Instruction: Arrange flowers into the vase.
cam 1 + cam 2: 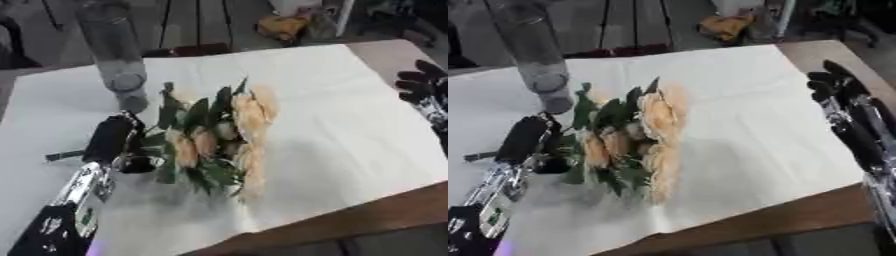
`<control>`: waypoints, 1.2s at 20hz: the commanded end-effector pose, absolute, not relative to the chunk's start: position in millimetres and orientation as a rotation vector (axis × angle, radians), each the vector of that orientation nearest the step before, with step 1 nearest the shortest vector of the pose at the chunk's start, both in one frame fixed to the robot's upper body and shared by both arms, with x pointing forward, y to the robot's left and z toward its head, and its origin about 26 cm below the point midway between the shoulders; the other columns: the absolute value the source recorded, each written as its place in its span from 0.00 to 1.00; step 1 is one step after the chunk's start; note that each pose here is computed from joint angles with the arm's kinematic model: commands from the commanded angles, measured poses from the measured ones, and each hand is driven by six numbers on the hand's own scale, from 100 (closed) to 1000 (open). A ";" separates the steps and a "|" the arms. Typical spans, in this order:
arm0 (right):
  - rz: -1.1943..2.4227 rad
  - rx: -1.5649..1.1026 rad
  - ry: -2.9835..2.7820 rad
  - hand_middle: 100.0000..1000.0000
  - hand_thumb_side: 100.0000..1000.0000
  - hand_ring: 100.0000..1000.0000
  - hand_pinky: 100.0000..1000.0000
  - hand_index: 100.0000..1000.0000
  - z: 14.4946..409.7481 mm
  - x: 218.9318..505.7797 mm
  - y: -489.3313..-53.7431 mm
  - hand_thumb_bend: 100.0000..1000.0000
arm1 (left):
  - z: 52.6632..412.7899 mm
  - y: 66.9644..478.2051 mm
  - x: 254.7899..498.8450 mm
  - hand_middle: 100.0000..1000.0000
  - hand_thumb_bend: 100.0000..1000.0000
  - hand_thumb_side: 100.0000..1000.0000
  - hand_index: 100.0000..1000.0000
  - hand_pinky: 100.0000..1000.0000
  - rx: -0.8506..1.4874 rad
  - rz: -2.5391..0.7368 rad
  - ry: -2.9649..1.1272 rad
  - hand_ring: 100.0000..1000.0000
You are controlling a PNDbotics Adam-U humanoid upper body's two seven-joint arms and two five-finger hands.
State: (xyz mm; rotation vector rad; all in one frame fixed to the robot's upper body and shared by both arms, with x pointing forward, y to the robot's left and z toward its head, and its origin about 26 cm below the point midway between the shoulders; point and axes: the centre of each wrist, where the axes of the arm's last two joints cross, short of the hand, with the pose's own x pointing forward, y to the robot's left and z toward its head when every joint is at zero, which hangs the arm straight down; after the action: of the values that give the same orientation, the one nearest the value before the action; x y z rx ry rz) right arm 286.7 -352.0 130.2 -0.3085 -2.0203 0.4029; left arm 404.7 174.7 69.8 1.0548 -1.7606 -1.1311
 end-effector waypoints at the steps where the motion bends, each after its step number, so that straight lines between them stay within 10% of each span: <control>1: 0.418 -0.318 -2.040 0.83 0.66 0.87 0.88 1.00 137.6 287.4 -353.5 0.05 | 84.9 172.2 407.6 0.00 1.00 0.12 0.00 0.00 1.082 -1.084 -1.826 0.00; 24: 0.404 -0.321 -2.019 0.83 0.66 0.87 0.88 1.00 132.4 284.5 -357.2 0.05 | 281.9 189.4 374.3 0.00 1.00 0.03 0.00 0.00 1.114 -0.668 -2.311 0.00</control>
State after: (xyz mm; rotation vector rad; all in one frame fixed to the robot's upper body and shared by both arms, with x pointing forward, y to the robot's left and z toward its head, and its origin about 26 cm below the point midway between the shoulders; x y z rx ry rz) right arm 284.8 -354.0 125.5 -0.3062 -2.0043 0.3941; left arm 381.3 183.8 262.0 1.0963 -2.2756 -0.6912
